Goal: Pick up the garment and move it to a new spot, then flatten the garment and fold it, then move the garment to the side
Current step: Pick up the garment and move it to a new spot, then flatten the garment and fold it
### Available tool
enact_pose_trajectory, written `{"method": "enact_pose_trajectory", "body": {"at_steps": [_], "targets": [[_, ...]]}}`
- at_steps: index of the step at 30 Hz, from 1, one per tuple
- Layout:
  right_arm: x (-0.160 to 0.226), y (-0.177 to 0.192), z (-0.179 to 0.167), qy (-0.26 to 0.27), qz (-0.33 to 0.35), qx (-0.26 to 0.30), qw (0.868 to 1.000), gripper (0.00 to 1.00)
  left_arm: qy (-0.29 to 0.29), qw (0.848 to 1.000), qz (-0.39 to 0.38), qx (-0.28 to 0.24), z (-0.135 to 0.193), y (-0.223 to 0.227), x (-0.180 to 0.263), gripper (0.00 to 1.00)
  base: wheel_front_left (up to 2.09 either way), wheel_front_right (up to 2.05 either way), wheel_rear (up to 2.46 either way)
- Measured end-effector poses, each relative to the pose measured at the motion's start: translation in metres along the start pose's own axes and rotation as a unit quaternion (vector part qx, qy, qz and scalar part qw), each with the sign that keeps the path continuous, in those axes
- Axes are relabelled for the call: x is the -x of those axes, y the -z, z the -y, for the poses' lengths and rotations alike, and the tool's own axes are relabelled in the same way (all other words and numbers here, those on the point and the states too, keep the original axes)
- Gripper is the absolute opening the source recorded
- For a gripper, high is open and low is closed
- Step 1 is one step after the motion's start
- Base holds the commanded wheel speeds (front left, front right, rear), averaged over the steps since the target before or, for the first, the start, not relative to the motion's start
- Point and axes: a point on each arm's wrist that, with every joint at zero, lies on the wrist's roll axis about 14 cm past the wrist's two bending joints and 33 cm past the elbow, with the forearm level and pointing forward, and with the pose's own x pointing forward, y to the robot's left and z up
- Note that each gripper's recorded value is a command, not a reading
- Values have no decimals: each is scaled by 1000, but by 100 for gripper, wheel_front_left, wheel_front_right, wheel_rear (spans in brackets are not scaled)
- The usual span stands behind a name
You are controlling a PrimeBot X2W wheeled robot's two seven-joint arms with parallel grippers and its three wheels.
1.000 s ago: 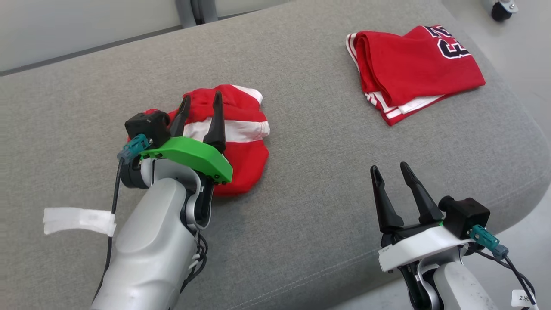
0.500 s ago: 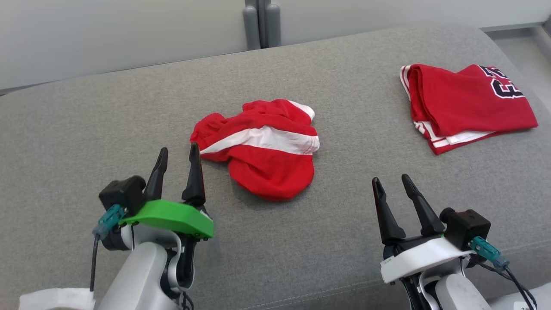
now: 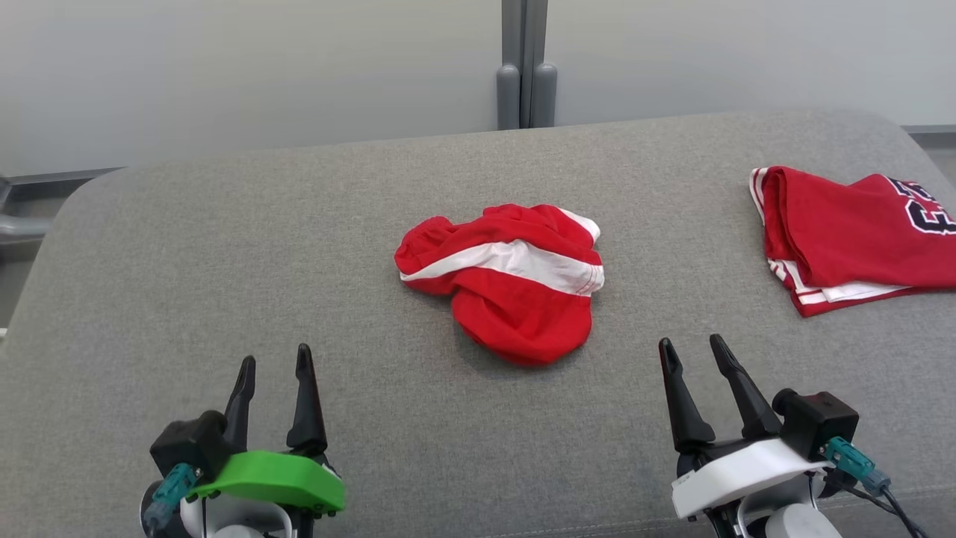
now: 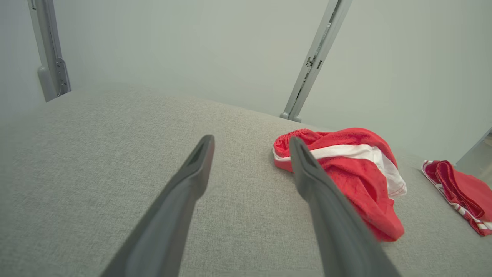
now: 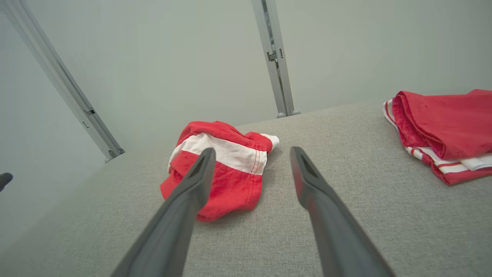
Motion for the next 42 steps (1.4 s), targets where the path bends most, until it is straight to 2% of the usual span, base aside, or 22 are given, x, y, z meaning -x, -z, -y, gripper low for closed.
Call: {"method": "enact_pose_trajectory", "body": {"at_steps": [6,22,29,38,42], "targets": [[3,5,-3,-4,-8,-1,1000,100,-23,1000,-7,8,-13,8,16,100,0,0,0],[6,22,-1,-1,-34,-11,999,100,-29,999,-6,-11,-18,11,19,100,0,0,0],[-23,31,3,6,-48,-57,997,100,-26,999,-8,-23,-18,14,23,100,0,0,0],[-73,55,5,3,-98,-70,993,100,-22,995,23,-99,-22,-7,29,100,0,0,0],[-90,71,6,4,-128,-68,989,100,-27,992,27,-117,-26,-10,35,100,0,0,0]]}}
